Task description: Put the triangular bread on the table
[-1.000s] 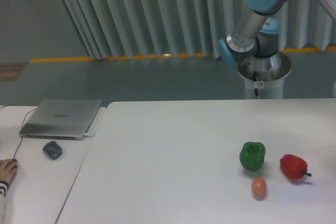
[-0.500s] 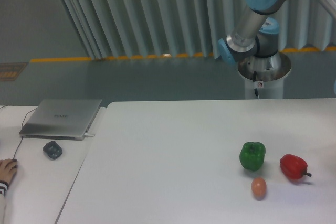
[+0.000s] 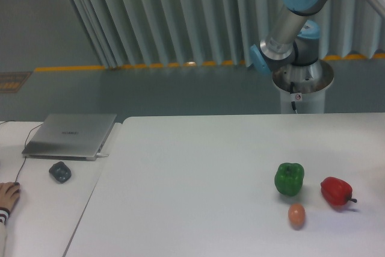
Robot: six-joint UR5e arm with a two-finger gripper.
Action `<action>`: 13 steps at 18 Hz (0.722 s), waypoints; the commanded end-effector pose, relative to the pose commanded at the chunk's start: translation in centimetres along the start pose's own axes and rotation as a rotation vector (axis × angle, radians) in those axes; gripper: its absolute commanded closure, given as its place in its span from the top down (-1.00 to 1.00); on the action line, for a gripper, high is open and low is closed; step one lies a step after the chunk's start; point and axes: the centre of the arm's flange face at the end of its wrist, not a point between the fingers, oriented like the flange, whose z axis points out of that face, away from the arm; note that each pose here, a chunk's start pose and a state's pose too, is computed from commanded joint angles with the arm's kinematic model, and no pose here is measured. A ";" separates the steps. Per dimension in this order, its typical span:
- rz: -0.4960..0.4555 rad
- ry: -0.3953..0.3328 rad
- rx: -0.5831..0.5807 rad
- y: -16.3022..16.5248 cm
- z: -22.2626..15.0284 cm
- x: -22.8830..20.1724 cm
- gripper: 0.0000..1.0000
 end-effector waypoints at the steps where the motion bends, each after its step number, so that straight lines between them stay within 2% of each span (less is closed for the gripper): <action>1: -0.020 -0.001 0.013 0.0 0.4 0.0 1.00; 13: -0.092 0.003 0.020 -0.5 1.7 -0.5 1.00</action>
